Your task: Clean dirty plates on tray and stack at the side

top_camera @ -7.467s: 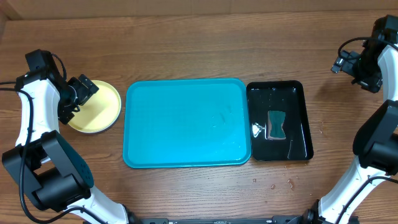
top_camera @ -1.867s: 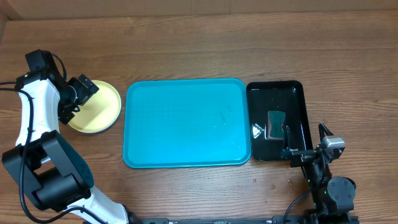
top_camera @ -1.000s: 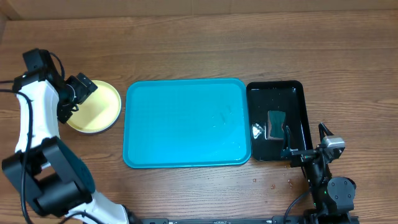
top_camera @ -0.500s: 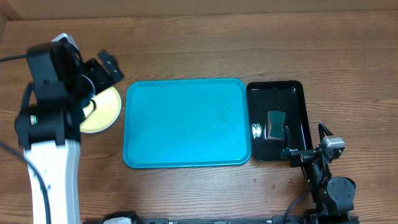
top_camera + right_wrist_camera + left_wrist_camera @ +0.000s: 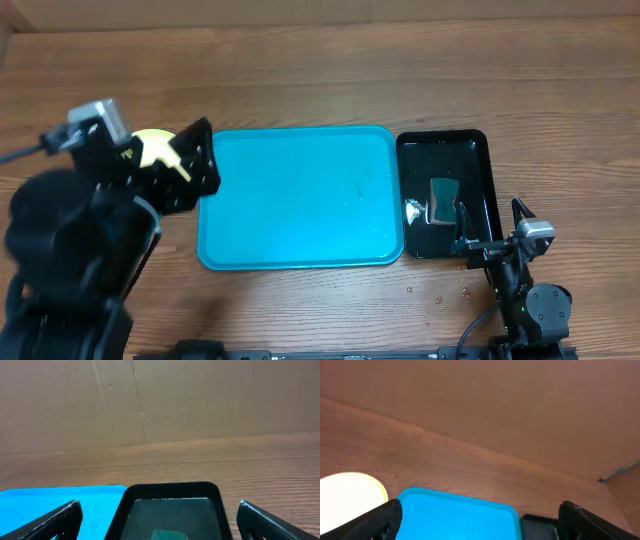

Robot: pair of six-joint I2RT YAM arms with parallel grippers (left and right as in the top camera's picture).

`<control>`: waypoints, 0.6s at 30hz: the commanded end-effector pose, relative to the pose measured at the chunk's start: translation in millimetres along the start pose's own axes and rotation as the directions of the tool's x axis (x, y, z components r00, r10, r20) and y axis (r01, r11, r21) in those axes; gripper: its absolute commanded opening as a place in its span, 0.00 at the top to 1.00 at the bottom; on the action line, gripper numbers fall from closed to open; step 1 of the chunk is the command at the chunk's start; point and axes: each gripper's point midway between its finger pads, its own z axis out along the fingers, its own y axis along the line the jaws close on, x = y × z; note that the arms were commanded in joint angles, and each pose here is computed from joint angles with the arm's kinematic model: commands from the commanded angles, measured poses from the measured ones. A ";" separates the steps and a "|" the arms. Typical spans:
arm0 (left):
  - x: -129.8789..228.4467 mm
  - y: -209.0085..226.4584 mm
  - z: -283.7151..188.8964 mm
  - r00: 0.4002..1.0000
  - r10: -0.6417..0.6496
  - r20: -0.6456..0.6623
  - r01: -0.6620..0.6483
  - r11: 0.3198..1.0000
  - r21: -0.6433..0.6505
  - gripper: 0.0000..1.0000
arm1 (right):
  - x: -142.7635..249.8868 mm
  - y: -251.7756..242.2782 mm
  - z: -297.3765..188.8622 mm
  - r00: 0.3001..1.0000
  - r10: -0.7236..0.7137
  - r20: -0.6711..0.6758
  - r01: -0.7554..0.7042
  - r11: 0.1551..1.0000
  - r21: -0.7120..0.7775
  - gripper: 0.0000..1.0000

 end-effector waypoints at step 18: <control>185.8 95.7 10.5 0.999 -0.002 -0.045 -0.001 0.998 -0.064 0.00 | 0.6 -0.6 -0.1 1.000 -0.007 0.009 0.007 1.000 0.004 0.00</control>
